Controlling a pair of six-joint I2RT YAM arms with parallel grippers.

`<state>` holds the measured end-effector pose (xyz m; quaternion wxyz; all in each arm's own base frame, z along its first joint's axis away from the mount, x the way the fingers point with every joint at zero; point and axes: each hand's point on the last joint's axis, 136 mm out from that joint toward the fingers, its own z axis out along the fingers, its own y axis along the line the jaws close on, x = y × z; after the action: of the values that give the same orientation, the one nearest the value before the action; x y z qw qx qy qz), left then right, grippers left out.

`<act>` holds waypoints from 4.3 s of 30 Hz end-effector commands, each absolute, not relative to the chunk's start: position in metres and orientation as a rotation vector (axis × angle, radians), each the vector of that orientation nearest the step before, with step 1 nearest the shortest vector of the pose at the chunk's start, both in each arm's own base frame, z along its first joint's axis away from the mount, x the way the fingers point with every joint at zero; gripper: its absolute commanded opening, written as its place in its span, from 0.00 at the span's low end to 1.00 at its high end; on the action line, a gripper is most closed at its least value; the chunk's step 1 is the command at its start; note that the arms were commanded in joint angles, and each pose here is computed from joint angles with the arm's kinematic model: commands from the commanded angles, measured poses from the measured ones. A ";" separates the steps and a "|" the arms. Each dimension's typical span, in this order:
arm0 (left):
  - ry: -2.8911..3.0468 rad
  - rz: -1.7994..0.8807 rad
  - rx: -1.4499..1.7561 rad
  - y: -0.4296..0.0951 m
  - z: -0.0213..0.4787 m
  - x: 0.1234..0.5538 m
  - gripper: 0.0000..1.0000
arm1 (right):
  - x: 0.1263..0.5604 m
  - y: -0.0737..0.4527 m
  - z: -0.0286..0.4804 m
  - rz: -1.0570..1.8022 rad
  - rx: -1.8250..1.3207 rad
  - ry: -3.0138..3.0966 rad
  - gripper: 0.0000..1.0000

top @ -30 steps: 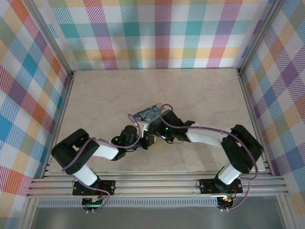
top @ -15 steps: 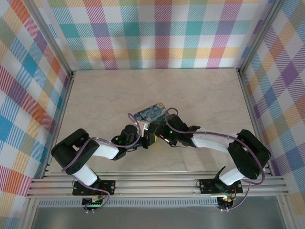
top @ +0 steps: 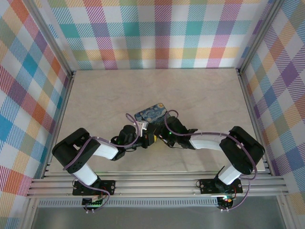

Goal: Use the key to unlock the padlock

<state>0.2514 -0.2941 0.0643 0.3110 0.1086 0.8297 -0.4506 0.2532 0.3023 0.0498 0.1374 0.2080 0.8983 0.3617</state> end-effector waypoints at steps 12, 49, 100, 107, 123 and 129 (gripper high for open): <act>2.142 -1.316 0.246 -0.290 0.070 0.255 0.00 | 0.271 0.306 0.056 1.156 0.633 2.510 0.44; 2.155 -1.338 0.230 -0.287 0.073 0.254 0.02 | 0.275 0.315 0.056 1.178 0.619 2.532 0.00; 2.102 -0.889 0.456 -0.282 0.066 0.260 0.00 | 0.268 0.329 0.069 1.056 0.546 2.748 0.13; 2.197 -0.945 0.344 -0.276 0.046 0.257 0.00 | 0.268 0.324 0.077 1.069 0.545 2.704 0.40; 2.259 -1.219 0.097 -0.269 0.050 0.253 0.00 | 0.266 0.327 0.070 1.236 0.544 2.574 0.51; 2.259 -1.315 0.040 -0.268 0.055 0.256 0.00 | 0.270 0.331 0.066 1.240 0.484 2.542 0.51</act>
<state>0.2562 -0.2657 0.0462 0.2701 0.0237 0.8491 -0.4534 0.2684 0.3268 0.0699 0.1236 0.1817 0.8813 0.4183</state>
